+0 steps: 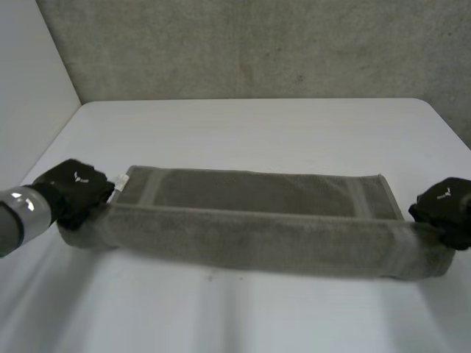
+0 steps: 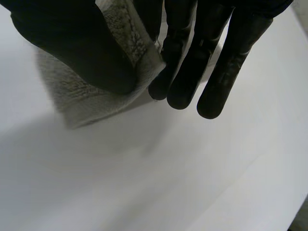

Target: Fold the towel.

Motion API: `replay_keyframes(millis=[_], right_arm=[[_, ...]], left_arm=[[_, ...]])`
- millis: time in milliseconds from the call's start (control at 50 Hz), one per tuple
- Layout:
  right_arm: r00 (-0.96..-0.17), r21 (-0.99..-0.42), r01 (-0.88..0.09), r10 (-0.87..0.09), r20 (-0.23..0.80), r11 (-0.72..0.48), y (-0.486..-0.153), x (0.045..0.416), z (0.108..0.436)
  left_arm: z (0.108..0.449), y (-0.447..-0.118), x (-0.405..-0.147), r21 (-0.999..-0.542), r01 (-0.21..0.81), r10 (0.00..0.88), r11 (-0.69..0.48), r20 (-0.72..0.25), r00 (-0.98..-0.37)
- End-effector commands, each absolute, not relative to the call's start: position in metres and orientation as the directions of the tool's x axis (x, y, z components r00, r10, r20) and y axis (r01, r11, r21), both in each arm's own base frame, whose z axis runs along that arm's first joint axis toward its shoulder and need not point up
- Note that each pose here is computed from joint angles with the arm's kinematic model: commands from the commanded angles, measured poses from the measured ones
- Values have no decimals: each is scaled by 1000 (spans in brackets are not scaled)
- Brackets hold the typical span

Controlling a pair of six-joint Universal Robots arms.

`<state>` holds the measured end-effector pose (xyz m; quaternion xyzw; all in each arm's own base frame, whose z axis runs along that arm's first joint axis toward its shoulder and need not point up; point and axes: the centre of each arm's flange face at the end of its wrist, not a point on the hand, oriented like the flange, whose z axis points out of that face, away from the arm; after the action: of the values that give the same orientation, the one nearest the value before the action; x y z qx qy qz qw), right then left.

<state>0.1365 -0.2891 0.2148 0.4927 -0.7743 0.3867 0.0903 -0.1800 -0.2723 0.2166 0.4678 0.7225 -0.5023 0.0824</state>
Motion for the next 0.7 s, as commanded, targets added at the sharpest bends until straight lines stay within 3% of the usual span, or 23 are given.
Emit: replay_keyframes(millis=[20, 160, 240, 420, 700], right_arm=[[-524, -562, -808, -655, 545, 179, -325, 163, 190], [-563, -578, -800, -539, 626, 163, -358, 172, 177], [-572, -603, -792, -460, 680, 95, -379, 186, 169], [-579, -607, -794, -298, 759, -5, -409, 201, 160], [-576, -597, -802, -267, 772, 3, -411, 214, 146]], left_arm=[[195, -312, -218, -655, 754, 598, -61, -628, -497], [177, -358, -235, -643, 760, 535, -95, -677, -506], [166, -384, -252, -639, 759, 503, -122, -699, -508], [149, -422, -263, -656, 738, 457, -156, -710, -535], [138, -428, -274, -658, 731, 458, -178, -713, -530]])
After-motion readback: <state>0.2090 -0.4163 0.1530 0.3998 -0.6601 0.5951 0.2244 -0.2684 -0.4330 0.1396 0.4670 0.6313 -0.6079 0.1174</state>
